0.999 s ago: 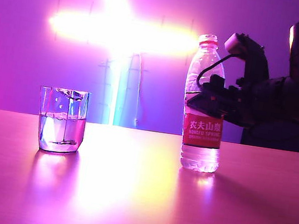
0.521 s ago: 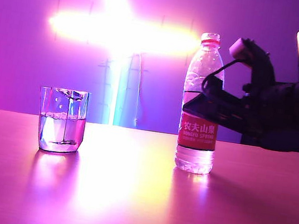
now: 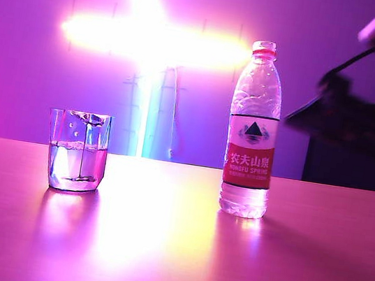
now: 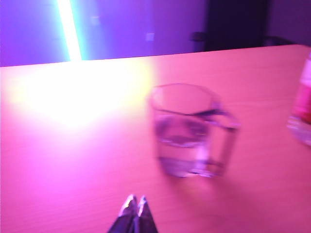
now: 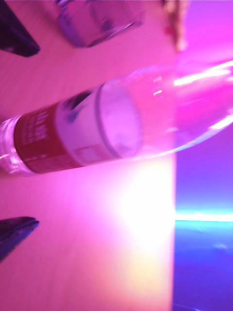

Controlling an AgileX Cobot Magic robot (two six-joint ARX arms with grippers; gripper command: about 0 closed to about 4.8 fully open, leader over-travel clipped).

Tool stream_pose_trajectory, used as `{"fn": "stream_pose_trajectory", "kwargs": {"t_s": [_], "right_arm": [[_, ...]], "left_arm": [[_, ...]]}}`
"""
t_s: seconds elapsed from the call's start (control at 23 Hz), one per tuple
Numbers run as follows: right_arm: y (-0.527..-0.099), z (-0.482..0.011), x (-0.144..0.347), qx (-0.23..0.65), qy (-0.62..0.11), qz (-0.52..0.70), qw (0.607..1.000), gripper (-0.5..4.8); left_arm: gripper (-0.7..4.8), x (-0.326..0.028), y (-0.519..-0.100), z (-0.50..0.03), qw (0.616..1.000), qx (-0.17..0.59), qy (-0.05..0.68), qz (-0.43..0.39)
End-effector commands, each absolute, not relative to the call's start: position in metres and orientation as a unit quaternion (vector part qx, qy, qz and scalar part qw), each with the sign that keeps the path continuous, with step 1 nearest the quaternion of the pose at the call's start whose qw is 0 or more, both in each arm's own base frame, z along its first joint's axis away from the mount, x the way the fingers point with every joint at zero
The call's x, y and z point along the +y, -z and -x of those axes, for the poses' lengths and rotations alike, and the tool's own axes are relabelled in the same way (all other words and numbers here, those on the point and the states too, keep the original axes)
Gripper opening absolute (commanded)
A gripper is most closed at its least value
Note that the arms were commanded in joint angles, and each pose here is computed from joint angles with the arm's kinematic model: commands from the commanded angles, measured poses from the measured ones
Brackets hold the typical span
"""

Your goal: Pick up the mineral water bottle on the table and pour water into the mug until it's half full.

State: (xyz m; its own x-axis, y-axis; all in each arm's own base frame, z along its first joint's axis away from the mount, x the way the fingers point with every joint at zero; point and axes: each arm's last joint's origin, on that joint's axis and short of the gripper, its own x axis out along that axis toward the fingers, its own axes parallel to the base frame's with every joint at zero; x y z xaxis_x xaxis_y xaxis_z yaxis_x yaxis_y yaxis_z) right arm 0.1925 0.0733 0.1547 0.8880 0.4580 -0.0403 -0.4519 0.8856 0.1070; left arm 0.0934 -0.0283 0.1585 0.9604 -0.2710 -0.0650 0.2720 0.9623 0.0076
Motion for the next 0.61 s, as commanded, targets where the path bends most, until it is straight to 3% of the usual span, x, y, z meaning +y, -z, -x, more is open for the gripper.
{"fn": "stream_pose_trajectory", "kwargs": {"t_s": [0.04,0.09,0.13,0.22,0.39,0.61], "right_arm": [[-0.168,-0.173,0.066,-0.01,-0.235,-0.071,0.969,4.79],[-0.17,-0.169,0.065,-0.009,-0.235,-0.084,0.968,4.04],[-0.174,-0.163,0.063,-0.002,-0.24,-0.1,0.966,2.58],[-0.18,-0.155,0.061,0.006,-0.253,-0.105,0.962,0.94],[-0.187,-0.143,0.057,0.008,-0.248,-0.105,0.963,-0.02],[-0.191,-0.134,0.052,0.005,-0.222,-0.102,0.97,-0.08]], "left_arm": [[-0.02,-0.015,-0.161,-0.096,0.997,0.024,0.069,-0.004],[-0.02,-0.011,-0.161,-0.097,0.998,0.024,0.049,-0.003],[-0.02,-0.006,-0.161,-0.097,0.999,0.024,0.022,-0.003],[-0.02,0.0,-0.161,-0.097,1.0,0.025,-0.01,-0.002],[-0.02,0.003,-0.161,-0.097,0.999,0.024,-0.025,-0.002],[-0.02,0.003,-0.161,-0.097,0.999,0.024,-0.023,-0.002]]}}
